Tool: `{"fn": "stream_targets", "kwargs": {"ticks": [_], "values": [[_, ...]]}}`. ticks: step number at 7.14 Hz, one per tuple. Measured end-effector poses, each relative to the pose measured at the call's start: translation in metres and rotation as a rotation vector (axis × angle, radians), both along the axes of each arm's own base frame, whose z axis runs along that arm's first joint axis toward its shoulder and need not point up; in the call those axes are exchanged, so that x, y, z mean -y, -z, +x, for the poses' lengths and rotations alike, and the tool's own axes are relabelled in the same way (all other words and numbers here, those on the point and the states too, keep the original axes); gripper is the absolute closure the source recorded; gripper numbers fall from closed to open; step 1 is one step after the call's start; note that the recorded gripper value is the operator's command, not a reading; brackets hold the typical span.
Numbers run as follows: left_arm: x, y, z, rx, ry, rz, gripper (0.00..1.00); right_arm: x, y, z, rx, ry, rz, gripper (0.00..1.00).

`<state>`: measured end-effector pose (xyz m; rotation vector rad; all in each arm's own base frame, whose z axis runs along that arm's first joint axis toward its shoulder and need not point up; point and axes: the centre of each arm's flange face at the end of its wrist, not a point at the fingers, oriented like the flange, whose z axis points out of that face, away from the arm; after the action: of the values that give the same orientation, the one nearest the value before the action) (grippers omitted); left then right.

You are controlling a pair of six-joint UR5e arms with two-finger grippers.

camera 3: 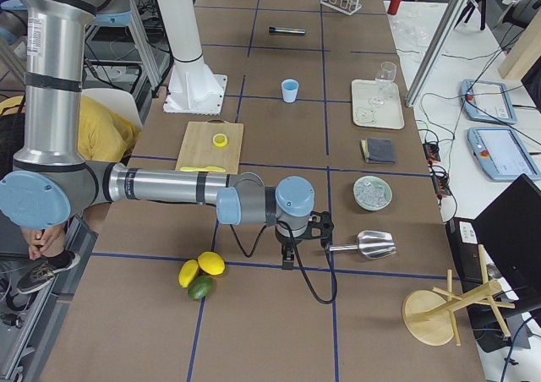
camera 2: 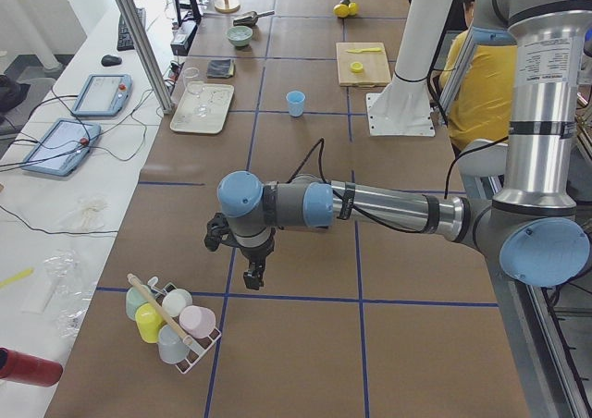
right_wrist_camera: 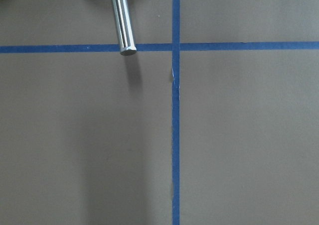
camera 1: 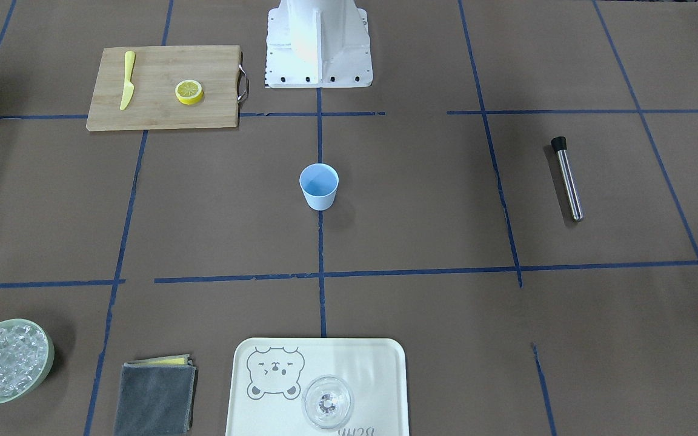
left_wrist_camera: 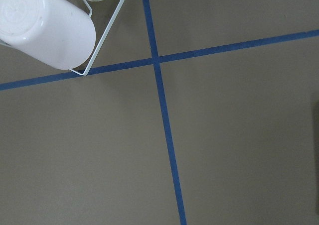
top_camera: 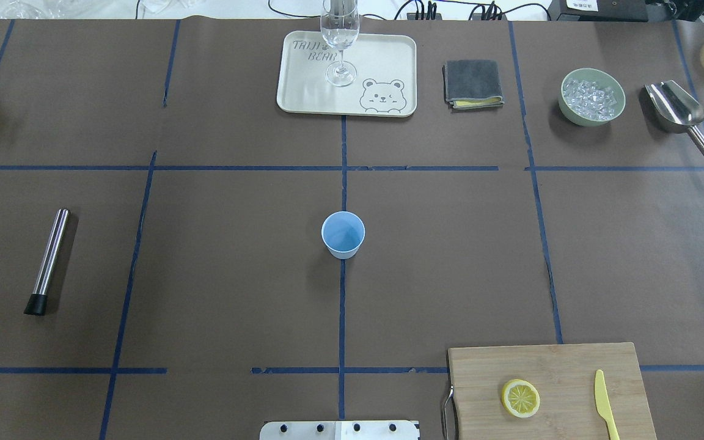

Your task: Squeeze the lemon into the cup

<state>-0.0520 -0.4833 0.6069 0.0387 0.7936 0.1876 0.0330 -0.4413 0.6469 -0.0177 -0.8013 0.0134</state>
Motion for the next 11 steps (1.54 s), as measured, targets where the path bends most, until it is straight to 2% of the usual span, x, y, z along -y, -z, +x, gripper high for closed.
{"fn": "stream_targets", "kwargs": {"ticks": [2, 5, 7, 8, 9, 10, 11], "values": [[-0.002, 0.014, -0.001, 0.002, -0.012, 0.051, 0.00, -0.006, 0.010, -0.002, -0.003, 0.013, -0.023, 0.00], [-0.004, 0.022, 0.000, 0.002, -0.023, 0.101, 0.00, -0.019, 0.017, -0.001, 0.004, 0.020, -0.012, 0.00], [-0.002, 0.034, 0.011, -0.051, -0.038, 0.195, 0.00, -0.029, 0.020, -0.003, 0.023, 0.019, 0.008, 0.00], [-0.002, 0.039, 0.033, -0.093, -0.080, 0.225, 0.00, -0.031, 0.021, -0.005, 0.033, 0.024, 0.028, 0.00], [-0.002, 0.043, 0.064, -0.124, -0.123, 0.232, 0.00, -0.032, 0.022, -0.008, 0.038, 0.033, 0.046, 0.00], [-0.002, 0.049, 0.096, -0.140, -0.127, 0.205, 0.00, -0.032, 0.024, -0.013, 0.047, 0.043, 0.056, 0.00], [-0.003, 0.056, 0.125, -0.149, -0.099, 0.160, 0.00, -0.032, 0.027, -0.018, 0.059, 0.055, 0.062, 0.00]]}}
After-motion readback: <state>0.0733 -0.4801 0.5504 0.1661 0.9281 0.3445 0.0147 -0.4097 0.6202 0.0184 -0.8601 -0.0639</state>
